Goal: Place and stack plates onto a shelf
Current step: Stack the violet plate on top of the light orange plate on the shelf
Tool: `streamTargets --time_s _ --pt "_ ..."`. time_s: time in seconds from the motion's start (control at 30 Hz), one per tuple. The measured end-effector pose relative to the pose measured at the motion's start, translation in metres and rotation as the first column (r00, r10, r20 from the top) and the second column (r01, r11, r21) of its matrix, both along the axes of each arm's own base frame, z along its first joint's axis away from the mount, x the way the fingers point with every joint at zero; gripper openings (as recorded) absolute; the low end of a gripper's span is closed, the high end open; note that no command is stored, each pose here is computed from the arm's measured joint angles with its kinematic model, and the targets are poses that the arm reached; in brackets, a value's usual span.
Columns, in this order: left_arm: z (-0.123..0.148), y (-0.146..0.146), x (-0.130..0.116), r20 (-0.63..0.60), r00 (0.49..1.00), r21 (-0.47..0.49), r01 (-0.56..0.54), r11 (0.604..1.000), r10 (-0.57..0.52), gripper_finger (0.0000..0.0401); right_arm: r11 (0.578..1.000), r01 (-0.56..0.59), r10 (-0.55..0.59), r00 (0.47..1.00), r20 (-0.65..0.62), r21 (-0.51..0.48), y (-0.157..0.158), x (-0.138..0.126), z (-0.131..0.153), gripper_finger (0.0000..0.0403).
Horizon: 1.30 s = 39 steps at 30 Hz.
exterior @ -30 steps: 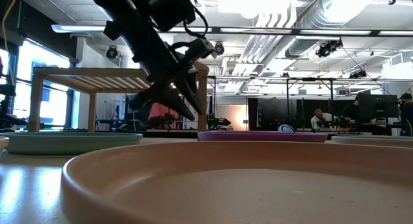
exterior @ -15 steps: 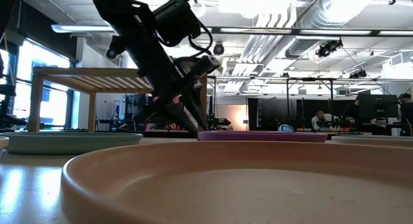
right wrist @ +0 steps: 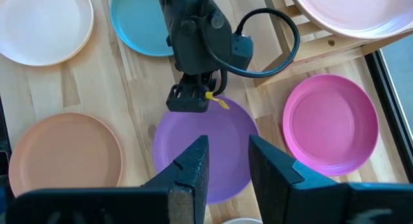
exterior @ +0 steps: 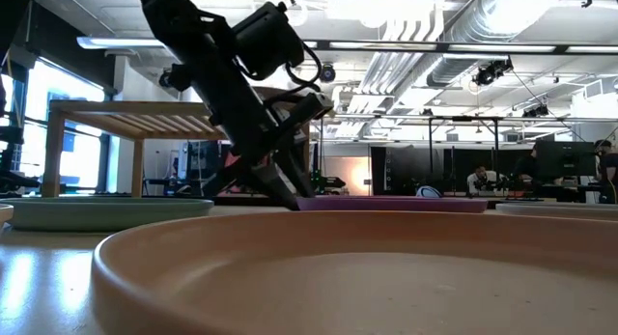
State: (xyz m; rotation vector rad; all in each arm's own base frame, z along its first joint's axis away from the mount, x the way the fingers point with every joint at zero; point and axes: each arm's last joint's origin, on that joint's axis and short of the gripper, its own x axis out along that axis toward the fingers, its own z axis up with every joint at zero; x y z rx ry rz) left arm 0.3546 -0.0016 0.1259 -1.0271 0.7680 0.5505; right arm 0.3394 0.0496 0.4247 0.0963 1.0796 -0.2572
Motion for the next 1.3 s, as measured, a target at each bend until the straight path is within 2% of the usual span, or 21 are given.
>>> streamTargets --time_s 0.2,0.47,0.73,1.03,1.3 --pt "-0.003 0.0 0.0 -0.011 1.0 0.012 0.015 1.0 -0.015 0.0063 1.0 0.0 0.0 1.0 0.0 0.0 0.0 0.0 0.0 0.0085" --pt "-0.002 0.0 0.0 -0.01 0.998 0.038 0.058 0.998 -0.058 0.0006 1.0 0.001 -0.001 1.0 0.0 -0.002 0.0 0.0 0.0 0.0085" --pt "0.002 -0.002 0.002 0.016 0.995 0.046 0.099 0.994 -0.1 0.0003 1.0 0.011 -0.011 1.0 0.002 0.002 0.0 0.0 0.0 0.0085" --pt "0.031 -0.007 -0.004 0.082 0.984 0.083 0.15 0.985 -0.156 0.0002 0.998 0.062 -0.063 0.998 0.011 0.029 0.0 0.0 0.0 0.0085" --pt "0.069 -0.012 -0.026 0.063 0.975 0.124 0.203 0.971 -0.212 0.0002 0.989 0.15 -0.149 0.988 0.042 -0.001 -0.002 0.0 0.001 0.0078"
